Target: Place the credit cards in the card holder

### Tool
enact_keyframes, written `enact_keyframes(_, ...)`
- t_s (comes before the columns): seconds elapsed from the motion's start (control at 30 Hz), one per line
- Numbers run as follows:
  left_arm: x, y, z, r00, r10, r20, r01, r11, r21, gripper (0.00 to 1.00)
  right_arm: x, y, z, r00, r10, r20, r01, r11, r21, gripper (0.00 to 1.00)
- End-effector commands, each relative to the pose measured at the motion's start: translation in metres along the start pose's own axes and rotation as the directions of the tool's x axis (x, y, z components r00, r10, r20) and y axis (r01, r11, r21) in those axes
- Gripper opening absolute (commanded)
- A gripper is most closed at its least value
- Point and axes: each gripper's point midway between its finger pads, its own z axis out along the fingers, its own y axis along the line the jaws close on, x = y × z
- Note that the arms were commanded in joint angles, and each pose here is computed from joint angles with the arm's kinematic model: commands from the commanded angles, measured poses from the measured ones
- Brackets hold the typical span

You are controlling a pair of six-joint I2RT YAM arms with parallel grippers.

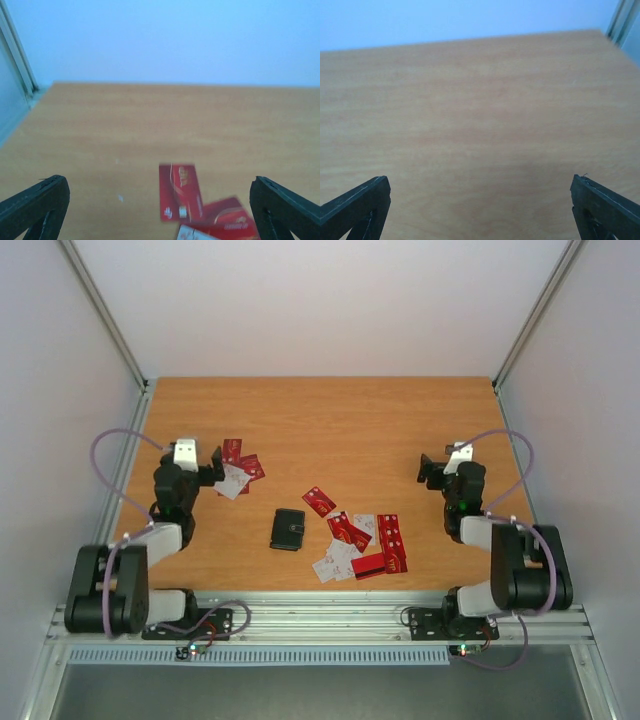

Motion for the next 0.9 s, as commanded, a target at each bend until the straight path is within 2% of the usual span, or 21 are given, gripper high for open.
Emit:
enact_keyframes(0.0, -0.042, 0.002, -0.022, 0.999, -0.025, 0.047, 0.026, 0.999, -0.024, 0.99, -0.048, -0.011, -0.024, 0.996, 0.025, 0.085, -0.034, 0.995, 0.097, 0.99)
enact_keyframes(0.1, -0.047, -0.005, -0.035, 0.994, -0.067, -0.082, 0.067, 0.998, -0.001, 0.99, -0.087, -0.005, -0.037, 0.992, 0.053, 0.114, -0.064, 0.993, 0.096, 0.99)
enact_keyframes(0.27, -0.069, -0.017, -0.068, 0.973, -0.148, -0.178, 0.155, 0.987, 0.029, 1.0, -0.143, 0.003, -0.054, 0.969, 0.243, 0.05, -0.246, 0.967, 0.068, 0.98)
enact_keyframes(0.33, -0.073, -0.023, -0.081, 0.963, -0.184, -0.195, 0.197, 0.979, 0.05, 0.99, -0.141, -0.005, -0.059, 0.896, 0.444, 0.01, -0.441, 0.886, 0.144, 0.98)
enact_keyframes(0.37, -0.07, -0.023, -0.086, 0.955, -0.213, -0.207, 0.226, 0.973, 0.043, 1.0, -0.135, -0.007, -0.061, 0.872, 0.488, -0.022, -0.477, 0.86, 0.18, 0.99)
enact_keyframes(0.43, -0.065, -0.027, -0.096, 0.93, -0.272, -0.245, 0.289, 0.957, 0.034, 0.99, -0.132, 0.005, -0.058, 0.883, 0.459, -0.099, -0.446, 0.885, 0.135, 0.99)
enact_keyframes(0.57, -0.042, -0.043, -0.112, 0.834, -0.303, -0.462, 0.358, 0.933, 0.035, 0.99, -0.128, 0.033, -0.057, 0.837, 0.464, -0.291, -0.466, 0.882, 0.066, 0.99)
enact_keyframes(0.67, -0.022, -0.059, -0.122, 0.727, -0.306, -0.615, 0.419, 0.907, 0.044, 1.0, -0.109, 0.048, -0.067, 0.755, 0.455, -0.472, -0.467, 0.879, 0.101, 0.99)
enact_keyframes(0.73, -0.011, -0.07, -0.128, 0.671, -0.309, -0.674, 0.462, 0.885, 0.054, 0.97, -0.099, 0.068, -0.077, 0.728, 0.407, -0.552, -0.435, 0.896, 0.088, 0.98)
enact_keyframes(0.87, 0.012, -0.098, -0.14, 0.604, -0.242, -0.76, 0.477, 0.873, 0.101, 0.91, -0.082, 0.105, -0.104, 0.699, 0.301, -0.649, -0.374, 0.927, 0.027, 0.98)
